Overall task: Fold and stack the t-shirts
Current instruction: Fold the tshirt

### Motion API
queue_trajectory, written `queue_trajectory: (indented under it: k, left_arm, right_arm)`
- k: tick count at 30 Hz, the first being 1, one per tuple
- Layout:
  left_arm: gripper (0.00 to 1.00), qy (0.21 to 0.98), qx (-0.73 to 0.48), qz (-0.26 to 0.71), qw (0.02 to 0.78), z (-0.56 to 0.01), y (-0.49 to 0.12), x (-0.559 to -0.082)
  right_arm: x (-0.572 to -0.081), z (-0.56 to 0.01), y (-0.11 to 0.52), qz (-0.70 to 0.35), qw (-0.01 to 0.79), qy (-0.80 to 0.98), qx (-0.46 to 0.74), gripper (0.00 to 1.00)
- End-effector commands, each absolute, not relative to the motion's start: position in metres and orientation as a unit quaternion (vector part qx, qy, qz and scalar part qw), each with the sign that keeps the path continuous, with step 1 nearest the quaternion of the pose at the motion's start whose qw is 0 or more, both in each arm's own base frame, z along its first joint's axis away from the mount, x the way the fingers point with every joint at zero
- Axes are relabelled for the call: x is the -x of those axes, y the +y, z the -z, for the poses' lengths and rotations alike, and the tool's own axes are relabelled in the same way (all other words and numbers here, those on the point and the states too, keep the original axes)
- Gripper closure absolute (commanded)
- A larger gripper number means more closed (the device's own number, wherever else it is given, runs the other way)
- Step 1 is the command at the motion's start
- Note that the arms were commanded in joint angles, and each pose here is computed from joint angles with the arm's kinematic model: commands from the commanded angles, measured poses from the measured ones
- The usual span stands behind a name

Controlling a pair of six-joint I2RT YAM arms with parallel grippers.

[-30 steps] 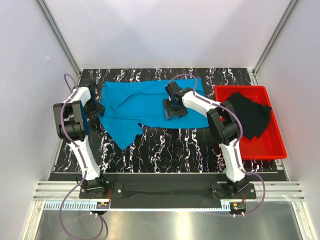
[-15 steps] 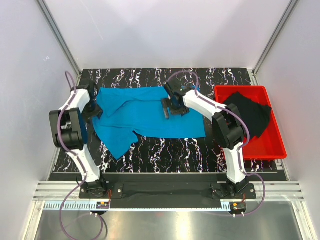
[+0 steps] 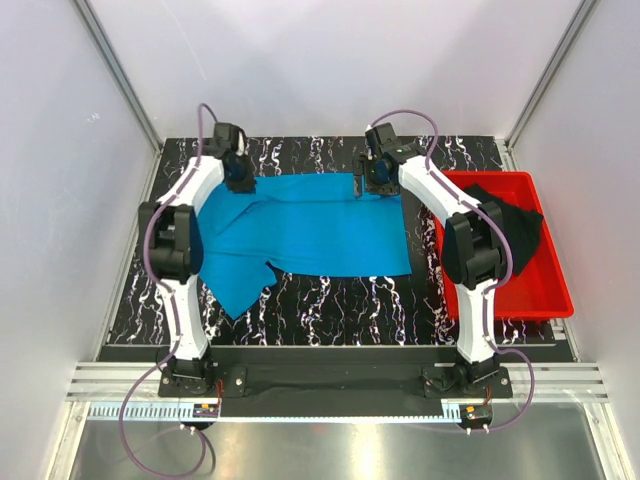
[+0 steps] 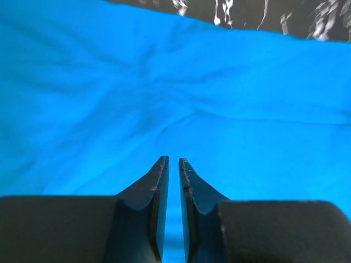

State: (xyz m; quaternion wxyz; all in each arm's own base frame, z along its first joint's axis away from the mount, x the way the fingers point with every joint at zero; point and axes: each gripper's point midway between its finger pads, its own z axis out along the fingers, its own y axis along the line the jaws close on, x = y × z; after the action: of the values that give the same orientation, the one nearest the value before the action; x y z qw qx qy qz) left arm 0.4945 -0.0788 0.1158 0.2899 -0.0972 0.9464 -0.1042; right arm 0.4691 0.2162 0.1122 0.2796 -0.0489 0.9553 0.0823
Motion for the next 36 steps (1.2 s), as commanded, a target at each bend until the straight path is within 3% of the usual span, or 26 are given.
queue_trajectory:
  k: [1, 13, 19, 36]
  left_arm:
    - [0.83, 0.960, 0.049, 0.120, 0.250, -0.097, -0.103, -0.493]
    - [0.80, 0.968, 0.060, 0.017, 0.244, -0.061, -0.078, -0.500]
    - [0.64, 0.970, 0.061, -0.024, 0.236, -0.056, -0.064, -0.497]
    - [0.60, 0.969, 0.064, -0.036, 0.237, -0.052, -0.060, -0.503]
  right_arm:
    - [-0.478, -0.135, 0.214, -0.110, 0.313, 0.942, 0.040, 0.23]
    - [-0.468, -0.117, 0.208, -0.126, 0.300, 0.945, 0.031, 0.23]
    - [-0.463, -0.112, 0.211, -0.136, 0.293, 0.946, 0.029, 0.23]
    - [-0.454, -0.109, 0.210, -0.141, 0.285, 0.948, 0.030, 0.23]
